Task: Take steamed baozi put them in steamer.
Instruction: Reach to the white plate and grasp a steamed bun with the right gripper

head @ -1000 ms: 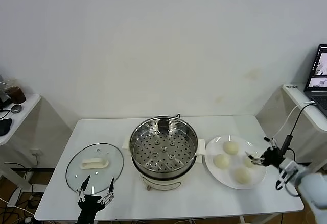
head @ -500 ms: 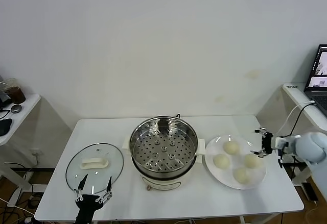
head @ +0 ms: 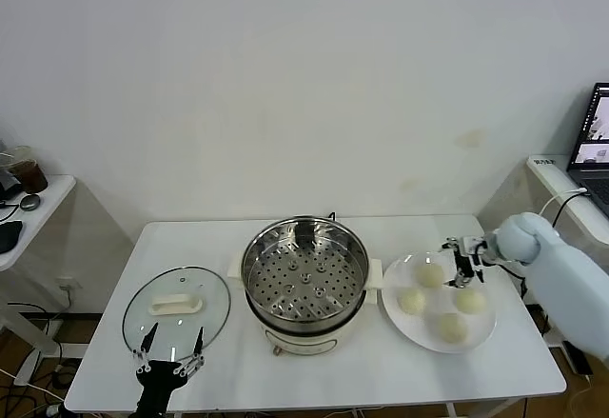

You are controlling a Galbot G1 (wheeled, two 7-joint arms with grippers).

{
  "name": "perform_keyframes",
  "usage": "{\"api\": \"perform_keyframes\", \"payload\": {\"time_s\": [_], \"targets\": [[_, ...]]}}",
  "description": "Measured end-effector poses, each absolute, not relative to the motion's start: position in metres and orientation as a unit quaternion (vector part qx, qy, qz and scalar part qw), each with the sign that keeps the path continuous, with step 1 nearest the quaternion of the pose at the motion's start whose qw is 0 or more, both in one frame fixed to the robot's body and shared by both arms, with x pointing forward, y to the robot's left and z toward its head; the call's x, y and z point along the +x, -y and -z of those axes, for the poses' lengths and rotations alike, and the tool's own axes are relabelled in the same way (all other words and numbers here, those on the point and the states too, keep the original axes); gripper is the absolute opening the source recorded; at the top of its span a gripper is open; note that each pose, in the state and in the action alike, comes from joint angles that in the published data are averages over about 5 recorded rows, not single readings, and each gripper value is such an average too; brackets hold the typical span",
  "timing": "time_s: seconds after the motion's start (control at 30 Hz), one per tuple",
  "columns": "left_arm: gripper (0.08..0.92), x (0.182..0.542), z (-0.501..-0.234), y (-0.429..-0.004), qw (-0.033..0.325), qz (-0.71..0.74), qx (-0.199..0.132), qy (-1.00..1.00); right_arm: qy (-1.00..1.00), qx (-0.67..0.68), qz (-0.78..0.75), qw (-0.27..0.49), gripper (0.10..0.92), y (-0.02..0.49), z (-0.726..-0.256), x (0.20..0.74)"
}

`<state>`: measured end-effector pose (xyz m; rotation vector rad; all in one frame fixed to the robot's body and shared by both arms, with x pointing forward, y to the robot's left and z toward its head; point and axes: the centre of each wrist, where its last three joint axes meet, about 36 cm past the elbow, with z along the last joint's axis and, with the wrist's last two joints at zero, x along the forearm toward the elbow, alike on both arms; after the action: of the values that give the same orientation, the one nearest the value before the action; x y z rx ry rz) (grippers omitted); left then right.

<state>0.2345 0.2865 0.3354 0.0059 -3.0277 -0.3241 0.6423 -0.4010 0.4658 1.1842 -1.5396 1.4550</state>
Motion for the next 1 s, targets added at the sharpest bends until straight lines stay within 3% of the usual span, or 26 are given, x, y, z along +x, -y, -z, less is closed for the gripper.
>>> {"api": "perform_keyframes", "payload": {"time_s": [0.33,0.7,1.0], "targets": [[0.823,0.238,-0.334,-0.291,0.045,0.111,0.006,0.993,0.563,0.464,-0.572,0.375,0.747,0.385,-0.45,0.657],[0.823,0.239,-0.334,-0.293,0.044,0.112,0.008,0.993,0.551,0.467,-0.576,0.382,0.578,0.376,-0.446,0.664],[0.823,0.24,-0.336,-0.294,0.039,0.112,0.007,0.993,0.553,0.471,-0.578,0.372,0.549,0.373,-0.475,0.667]]}}
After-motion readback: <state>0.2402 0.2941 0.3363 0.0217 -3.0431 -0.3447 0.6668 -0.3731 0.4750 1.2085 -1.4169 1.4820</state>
